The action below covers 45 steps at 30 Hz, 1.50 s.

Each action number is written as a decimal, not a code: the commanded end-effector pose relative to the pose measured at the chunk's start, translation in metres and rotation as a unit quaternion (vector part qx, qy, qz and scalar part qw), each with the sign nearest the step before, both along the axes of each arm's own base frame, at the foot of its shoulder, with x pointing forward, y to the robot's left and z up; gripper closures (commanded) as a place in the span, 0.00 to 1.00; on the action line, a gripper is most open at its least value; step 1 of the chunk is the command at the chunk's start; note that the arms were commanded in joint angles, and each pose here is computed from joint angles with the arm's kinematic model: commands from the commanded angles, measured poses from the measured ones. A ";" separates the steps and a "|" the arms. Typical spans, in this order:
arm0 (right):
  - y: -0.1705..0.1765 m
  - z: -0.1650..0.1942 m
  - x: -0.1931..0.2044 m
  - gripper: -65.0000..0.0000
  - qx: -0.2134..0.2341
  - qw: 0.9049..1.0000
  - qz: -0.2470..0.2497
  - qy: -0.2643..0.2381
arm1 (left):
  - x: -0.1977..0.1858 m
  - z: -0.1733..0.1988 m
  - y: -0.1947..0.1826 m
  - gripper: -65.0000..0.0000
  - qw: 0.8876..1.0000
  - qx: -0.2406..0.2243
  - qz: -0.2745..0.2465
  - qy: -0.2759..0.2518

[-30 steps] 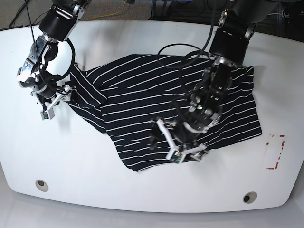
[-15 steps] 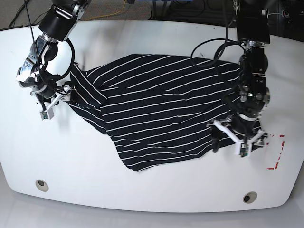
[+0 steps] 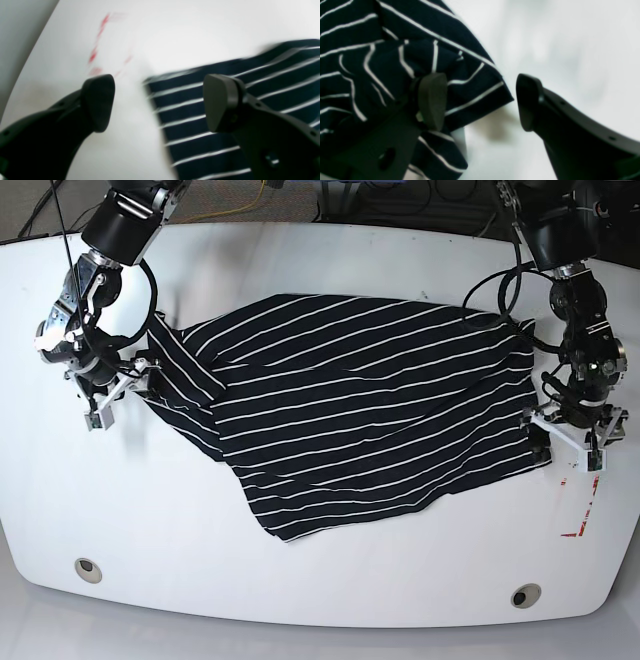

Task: Layout the t-shirt on the table in an organized manner, then fold the t-shirt properly
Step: 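Drag the grasped fabric with the left gripper out to the shirt's edge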

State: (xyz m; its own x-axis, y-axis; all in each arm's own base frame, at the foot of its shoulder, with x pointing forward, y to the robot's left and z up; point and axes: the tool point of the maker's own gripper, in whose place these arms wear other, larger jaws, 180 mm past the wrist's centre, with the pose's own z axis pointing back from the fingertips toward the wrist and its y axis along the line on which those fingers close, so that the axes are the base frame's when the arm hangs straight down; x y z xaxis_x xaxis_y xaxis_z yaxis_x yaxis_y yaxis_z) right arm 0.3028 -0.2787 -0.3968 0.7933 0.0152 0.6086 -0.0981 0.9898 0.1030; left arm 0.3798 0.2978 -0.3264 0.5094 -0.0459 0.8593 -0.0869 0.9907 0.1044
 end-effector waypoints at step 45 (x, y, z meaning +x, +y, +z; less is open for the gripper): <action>-0.008 0.017 0.010 0.36 -0.008 1.000 0.000 -0.029 | 0.033 -0.080 -0.004 0.20 0.992 -0.104 0.024 0.074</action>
